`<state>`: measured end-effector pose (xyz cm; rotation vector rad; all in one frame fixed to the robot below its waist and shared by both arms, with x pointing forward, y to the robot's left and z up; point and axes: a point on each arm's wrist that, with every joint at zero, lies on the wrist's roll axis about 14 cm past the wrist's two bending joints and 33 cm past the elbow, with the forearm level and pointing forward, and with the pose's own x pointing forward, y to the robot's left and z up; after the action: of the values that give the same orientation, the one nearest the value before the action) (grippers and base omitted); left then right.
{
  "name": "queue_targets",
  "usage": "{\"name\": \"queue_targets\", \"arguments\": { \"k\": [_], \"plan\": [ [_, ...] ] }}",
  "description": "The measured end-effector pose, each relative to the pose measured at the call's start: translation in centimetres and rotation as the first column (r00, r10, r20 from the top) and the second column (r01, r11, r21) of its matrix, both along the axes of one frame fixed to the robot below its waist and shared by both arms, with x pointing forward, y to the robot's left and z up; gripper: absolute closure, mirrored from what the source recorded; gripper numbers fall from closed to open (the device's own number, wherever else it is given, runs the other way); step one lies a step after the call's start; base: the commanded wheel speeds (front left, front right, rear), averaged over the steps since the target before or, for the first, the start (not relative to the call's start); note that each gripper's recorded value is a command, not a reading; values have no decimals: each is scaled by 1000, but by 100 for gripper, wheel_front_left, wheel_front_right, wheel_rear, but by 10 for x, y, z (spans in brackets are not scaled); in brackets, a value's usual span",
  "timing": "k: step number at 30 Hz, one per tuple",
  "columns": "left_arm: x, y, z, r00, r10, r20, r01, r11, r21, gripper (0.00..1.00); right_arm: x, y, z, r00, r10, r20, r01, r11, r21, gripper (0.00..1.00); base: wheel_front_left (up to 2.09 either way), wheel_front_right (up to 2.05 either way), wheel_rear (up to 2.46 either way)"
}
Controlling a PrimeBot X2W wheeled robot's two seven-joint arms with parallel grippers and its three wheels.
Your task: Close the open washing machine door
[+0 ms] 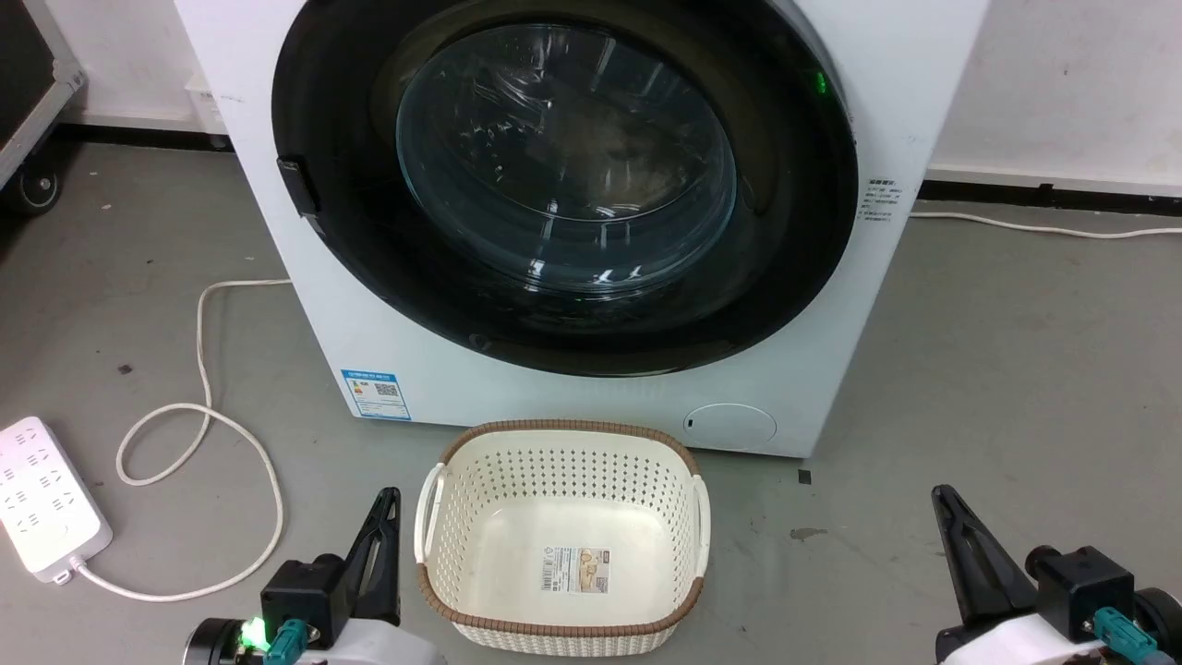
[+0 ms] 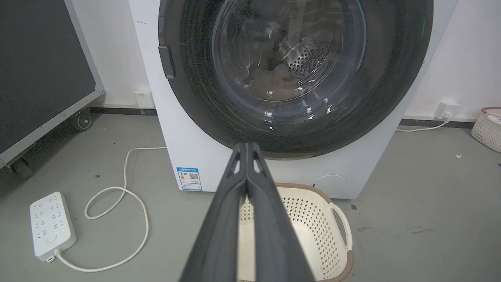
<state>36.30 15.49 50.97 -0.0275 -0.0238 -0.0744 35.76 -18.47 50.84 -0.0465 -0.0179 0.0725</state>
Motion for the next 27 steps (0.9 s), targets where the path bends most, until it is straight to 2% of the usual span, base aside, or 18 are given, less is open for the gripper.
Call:
{"name": "queue_targets", "arguments": {
  "k": [27],
  "plan": [
    [4, 8, 5, 1000, 27, -16, -26, 999, 29, 100, 5, 10, 4, 999, 24, -21, -24, 1000, 0, 100, 0, 0, 0]
  ]
}}
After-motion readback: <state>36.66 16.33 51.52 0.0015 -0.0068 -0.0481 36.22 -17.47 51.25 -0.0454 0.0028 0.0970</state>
